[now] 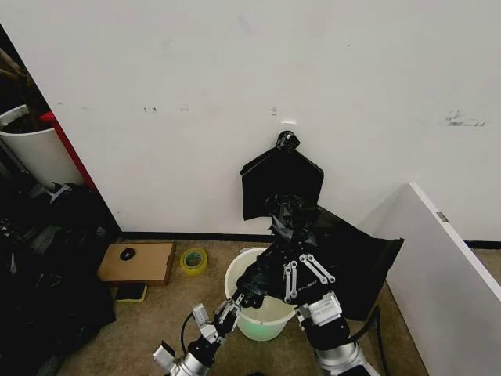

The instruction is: Place the garbage bag over the trash bin.

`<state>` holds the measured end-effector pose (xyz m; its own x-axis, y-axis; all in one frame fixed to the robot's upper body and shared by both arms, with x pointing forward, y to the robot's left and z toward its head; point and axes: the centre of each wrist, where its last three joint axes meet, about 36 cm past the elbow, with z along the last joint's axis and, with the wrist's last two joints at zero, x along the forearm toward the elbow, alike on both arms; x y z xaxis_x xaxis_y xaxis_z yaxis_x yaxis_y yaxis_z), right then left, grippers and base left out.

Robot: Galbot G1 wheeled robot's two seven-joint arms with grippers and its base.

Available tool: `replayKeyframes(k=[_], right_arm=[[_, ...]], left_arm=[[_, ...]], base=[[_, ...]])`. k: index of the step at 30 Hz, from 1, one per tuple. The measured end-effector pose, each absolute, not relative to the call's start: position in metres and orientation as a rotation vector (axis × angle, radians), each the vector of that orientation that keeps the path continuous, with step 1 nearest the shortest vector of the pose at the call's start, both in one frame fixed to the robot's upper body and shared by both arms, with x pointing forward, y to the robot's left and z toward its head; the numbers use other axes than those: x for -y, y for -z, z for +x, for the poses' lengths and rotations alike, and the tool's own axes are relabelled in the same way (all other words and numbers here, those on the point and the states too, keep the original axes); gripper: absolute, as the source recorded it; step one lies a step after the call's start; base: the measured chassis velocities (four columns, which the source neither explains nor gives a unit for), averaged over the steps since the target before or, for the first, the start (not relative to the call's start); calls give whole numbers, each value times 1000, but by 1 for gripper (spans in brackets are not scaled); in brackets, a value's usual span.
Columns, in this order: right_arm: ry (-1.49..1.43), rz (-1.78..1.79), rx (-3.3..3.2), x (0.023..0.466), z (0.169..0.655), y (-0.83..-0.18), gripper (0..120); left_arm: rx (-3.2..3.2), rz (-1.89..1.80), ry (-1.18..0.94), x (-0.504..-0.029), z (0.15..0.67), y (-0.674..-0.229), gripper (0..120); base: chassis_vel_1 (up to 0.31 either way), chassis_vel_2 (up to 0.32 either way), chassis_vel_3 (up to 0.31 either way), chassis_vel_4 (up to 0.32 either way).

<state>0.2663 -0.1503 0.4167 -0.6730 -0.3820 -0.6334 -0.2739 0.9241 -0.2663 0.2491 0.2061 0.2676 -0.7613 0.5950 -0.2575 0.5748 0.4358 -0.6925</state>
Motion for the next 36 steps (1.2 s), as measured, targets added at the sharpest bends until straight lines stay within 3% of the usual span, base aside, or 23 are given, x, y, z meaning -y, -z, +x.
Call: replayKeyframes(k=[4,9,10,14,16,23,27,29,36], right_arm=[[192,-446,-2359,153,277,-412,0],[184,-443,-2377,154,288,-409,0],[184,-443,-2377,154,288,-409,0],[184,-444,-2389,154,292,-407,0],[183,-440,-2394,153,293,-407,0],[191,-420,-2404,157,292,-407,0],[192,-414,-2401,157,291,-410,0],[189,-413,-2399,157,289,-412,0],[187,-411,-2395,156,287,-414,0]], left_arm=[[2761,-1075,-1115,-213,252,-273,4],[2984,-1341,-529,-228,257,-276,25],[2984,-1341,-529,-228,257,-276,25],[3093,-1498,98,-247,270,-293,41],[3118,-1483,284,-256,271,-301,52],[3134,-1517,558,-274,273,-318,73],[2990,-1638,1103,-293,283,-341,90],[2935,-1651,1246,-294,285,-349,97],[2814,-1736,1454,-283,292,-366,100]], base=[[0,0,0,0],[0,0,0,0],[0,0,0,0],[0,0,0,0],[0,0,0,0],[0,0,0,0],[0,0,0,0],[0,0,0,0],[0,0,0,0]])
